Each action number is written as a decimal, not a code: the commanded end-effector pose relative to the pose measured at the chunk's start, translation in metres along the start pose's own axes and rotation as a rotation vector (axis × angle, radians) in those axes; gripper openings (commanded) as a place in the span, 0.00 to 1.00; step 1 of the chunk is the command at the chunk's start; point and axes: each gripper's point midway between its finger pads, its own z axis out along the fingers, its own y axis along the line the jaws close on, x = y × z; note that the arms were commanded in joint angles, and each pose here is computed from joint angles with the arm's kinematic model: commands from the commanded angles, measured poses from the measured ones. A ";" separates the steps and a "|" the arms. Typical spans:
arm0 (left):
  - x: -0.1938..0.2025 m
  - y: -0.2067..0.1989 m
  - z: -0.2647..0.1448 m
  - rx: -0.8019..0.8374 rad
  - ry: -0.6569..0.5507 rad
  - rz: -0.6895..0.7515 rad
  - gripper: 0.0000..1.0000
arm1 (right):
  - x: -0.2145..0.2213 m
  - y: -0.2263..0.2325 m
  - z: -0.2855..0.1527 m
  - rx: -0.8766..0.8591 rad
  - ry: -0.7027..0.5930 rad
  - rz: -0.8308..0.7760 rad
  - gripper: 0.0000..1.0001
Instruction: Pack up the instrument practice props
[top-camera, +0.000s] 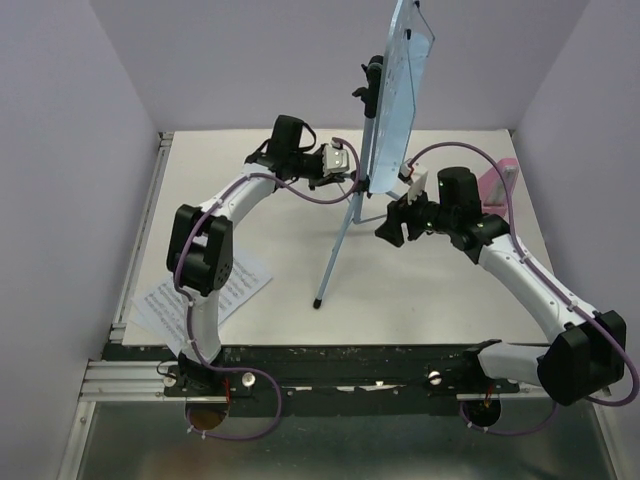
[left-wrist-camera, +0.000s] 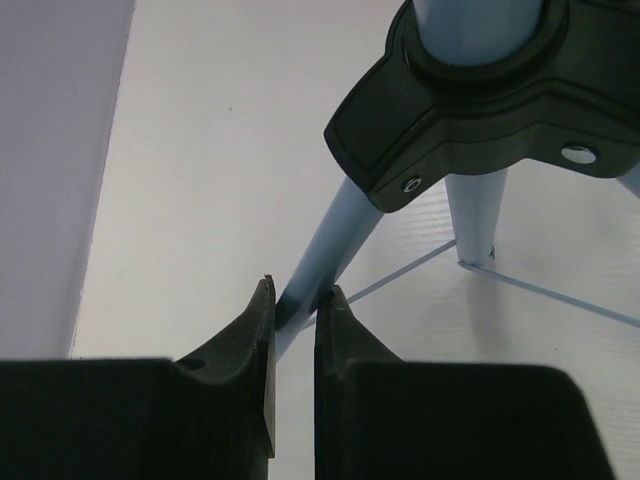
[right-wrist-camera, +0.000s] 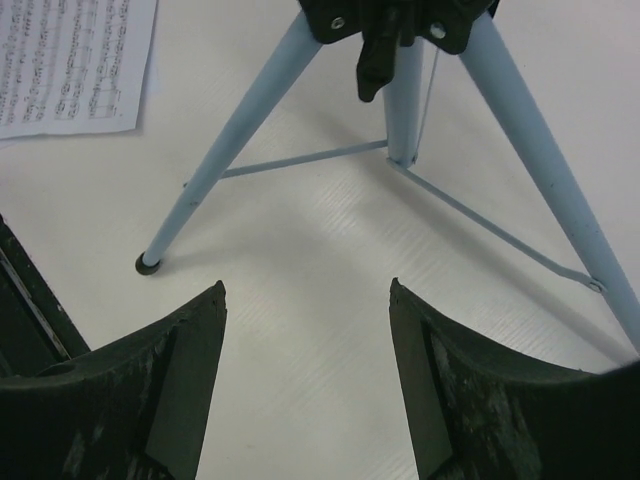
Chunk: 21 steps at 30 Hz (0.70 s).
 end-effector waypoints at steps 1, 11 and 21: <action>-0.004 -0.032 -0.019 -0.001 0.028 -0.239 0.00 | -0.022 -0.004 0.007 -0.014 -0.068 -0.013 0.74; 0.022 -0.035 -0.070 -0.454 0.126 -0.526 0.00 | -0.033 0.002 0.017 -0.084 -0.132 -0.049 0.73; 0.062 -0.084 -0.084 -0.517 0.265 -0.681 0.00 | -0.067 0.012 0.030 -0.202 -0.311 -0.193 0.66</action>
